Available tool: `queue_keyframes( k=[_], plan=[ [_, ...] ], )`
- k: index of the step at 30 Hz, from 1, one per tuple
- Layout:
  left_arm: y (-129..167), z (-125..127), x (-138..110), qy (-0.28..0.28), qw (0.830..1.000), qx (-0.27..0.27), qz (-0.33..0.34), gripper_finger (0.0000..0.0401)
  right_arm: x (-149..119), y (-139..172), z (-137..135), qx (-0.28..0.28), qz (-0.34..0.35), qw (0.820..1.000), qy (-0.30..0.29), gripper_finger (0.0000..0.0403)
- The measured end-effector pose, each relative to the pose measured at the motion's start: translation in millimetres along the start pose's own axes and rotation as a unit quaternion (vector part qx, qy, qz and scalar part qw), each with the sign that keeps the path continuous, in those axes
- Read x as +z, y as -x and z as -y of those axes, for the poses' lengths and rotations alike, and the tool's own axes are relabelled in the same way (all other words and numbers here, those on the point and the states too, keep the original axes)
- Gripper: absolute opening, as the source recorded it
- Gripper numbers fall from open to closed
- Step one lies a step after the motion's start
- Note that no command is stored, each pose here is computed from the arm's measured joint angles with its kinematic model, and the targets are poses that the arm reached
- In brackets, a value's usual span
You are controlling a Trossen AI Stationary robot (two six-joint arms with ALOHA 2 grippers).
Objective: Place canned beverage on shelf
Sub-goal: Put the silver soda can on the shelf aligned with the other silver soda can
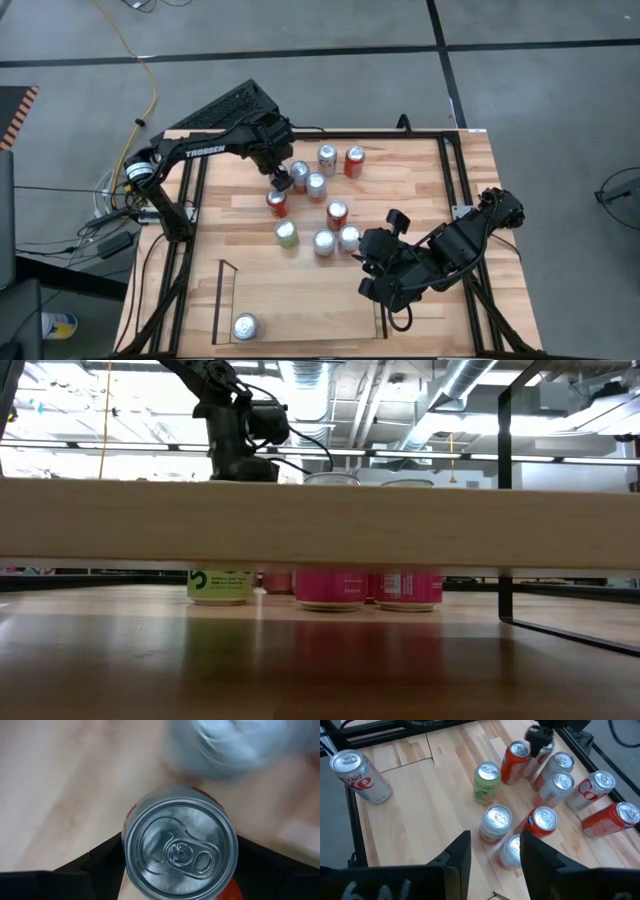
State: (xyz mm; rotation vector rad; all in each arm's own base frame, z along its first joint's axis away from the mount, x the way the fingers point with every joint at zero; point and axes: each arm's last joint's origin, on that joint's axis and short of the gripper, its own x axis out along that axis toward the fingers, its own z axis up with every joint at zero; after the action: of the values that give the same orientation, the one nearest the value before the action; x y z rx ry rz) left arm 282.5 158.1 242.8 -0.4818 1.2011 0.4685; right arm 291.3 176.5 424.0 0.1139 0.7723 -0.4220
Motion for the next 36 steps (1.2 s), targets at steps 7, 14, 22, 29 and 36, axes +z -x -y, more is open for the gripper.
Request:
queue_keyframes(
  k=[7, 14, 22, 29, 36],
  plan=[
    [45, 4, -9, -0.039, 0.998, -0.037, 0.029, 0.0282, 0, 0, 0, 0.001, 0.001, 1.0, 0.025, 0.0146],
    [103, 11, -27, -0.132, 0.983, -0.079, 0.098, 0.0282, 1, 0, -1, 0.005, 0.005, 0.999, 0.04, 0.0146],
    [178, 57, -86, -0.309, 0.925, -0.177, 0.133, 0.0282, 5, 1, -5, 0.021, 0.023, 0.997, 0.07, 0.0146],
    [225, 101, -128, -0.436, 0.858, -0.208, 0.176, 0.0282, 6, 1, -6, 0.025, 0.027, 0.997, 0.067, 0.0146],
    [216, 165, -156, -0.574, 0.783, -0.194, 0.139, 0.0284, 6, 1, -8, 0.033, 0.033, 0.997, 0.059, 0.0146]
  ],
)
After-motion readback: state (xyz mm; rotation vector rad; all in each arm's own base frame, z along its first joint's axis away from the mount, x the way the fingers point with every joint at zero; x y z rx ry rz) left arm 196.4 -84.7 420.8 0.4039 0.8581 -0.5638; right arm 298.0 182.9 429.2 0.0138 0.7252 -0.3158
